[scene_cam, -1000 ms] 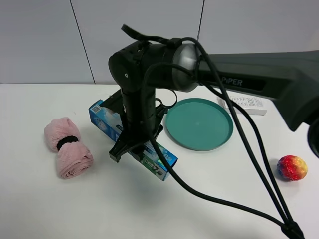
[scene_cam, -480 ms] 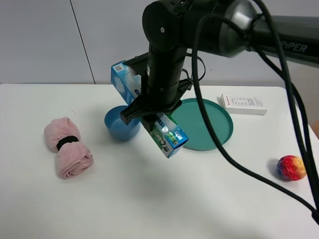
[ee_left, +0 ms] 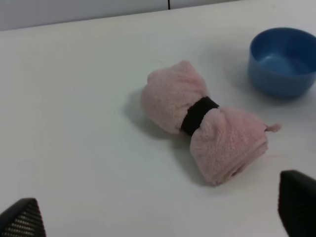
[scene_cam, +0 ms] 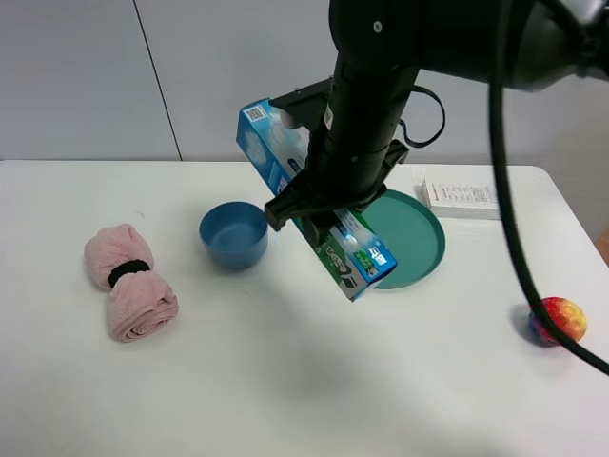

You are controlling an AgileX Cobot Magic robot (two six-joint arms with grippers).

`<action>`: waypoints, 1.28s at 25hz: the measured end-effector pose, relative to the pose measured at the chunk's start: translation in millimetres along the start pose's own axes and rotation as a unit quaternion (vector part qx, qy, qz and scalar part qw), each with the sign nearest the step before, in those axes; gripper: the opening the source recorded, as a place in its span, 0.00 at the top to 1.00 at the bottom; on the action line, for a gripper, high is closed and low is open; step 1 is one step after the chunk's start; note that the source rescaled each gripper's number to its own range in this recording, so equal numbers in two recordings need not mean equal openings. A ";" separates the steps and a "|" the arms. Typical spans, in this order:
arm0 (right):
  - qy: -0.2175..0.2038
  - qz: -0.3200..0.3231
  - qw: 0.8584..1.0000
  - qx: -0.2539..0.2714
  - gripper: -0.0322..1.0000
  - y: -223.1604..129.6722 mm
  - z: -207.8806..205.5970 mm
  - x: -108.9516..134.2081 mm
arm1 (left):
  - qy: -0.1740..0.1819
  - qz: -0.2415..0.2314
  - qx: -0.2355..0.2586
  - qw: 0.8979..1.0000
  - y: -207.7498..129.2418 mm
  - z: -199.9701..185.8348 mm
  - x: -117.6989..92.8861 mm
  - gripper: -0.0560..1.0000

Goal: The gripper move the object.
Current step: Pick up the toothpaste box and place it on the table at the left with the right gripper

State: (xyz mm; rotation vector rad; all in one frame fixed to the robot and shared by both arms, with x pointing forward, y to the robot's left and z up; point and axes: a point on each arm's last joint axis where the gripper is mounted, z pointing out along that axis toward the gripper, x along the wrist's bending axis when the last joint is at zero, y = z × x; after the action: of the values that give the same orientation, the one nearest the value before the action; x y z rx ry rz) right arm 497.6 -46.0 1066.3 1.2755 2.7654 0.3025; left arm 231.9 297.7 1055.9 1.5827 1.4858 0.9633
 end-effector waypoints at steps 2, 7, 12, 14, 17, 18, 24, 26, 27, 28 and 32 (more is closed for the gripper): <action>-0.001 0.004 1.000 0.001 0.97 -11.3 -5.7 -3.8 | 0.000 0.000 0.000 1.000 0.0 0.0 0.0 0.00; -0.012 0.016 1.000 0.013 0.97 -42.3 -12.8 -15.8 | 0.000 0.000 0.000 1.000 0.0 0.0 0.0 0.00; -0.022 -0.004 0.999 0.037 0.97 -77.5 -10.8 -19.1 | 0.000 0.000 0.000 1.000 0.0 0.0 0.0 0.00; -0.025 -0.007 0.998 0.050 0.97 -89.7 -7.5 -22.9 | 0.000 0.000 0.000 1.000 0.0 0.0 0.0 0.00; -0.031 0.004 0.997 0.075 0.97 -106.5 1.4 -32.4 | 0.000 0.000 0.000 1.000 0.0 0.0 0.0 0.00; -0.033 0.005 0.996 0.087 0.97 -112.2 6.2 -35.6 | 0.000 0.000 0.000 1.000 0.0 0.0 0.0 0.00; -0.024 -0.035 0.988 0.152 0.97 -141.3 30.8 -44.8 | 0.000 0.000 0.000 1.000 0.0 0.0 0.0 0.00; -0.012 -0.062 0.985 0.161 0.97 -145.8 34.3 -43.5 | 0.000 0.000 0.000 1.000 0.0 0.0 0.0 0.00; -0.006 -0.072 0.984 0.162 0.97 -146.4 34.8 -42.7 | 0.000 0.000 0.000 1.000 0.0 0.0 0.0 0.00; -0.001 -0.084 0.983 0.161 0.97 -146.3 34.9 -42.2 | 0.000 0.000 0.000 1.000 0.0 0.0 0.0 0.00; 0.001 -0.136 0.980 0.148 0.97 -143.9 35.6 -43.0 | 0.000 0.000 0.000 1.000 0.0 0.0 0.0 0.00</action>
State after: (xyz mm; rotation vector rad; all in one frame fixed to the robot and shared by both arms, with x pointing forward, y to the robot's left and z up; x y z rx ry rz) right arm 424.0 -164.7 1000.5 0.9201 3.0204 -0.1319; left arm 231.9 297.7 1055.9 1.5818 1.4864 0.9628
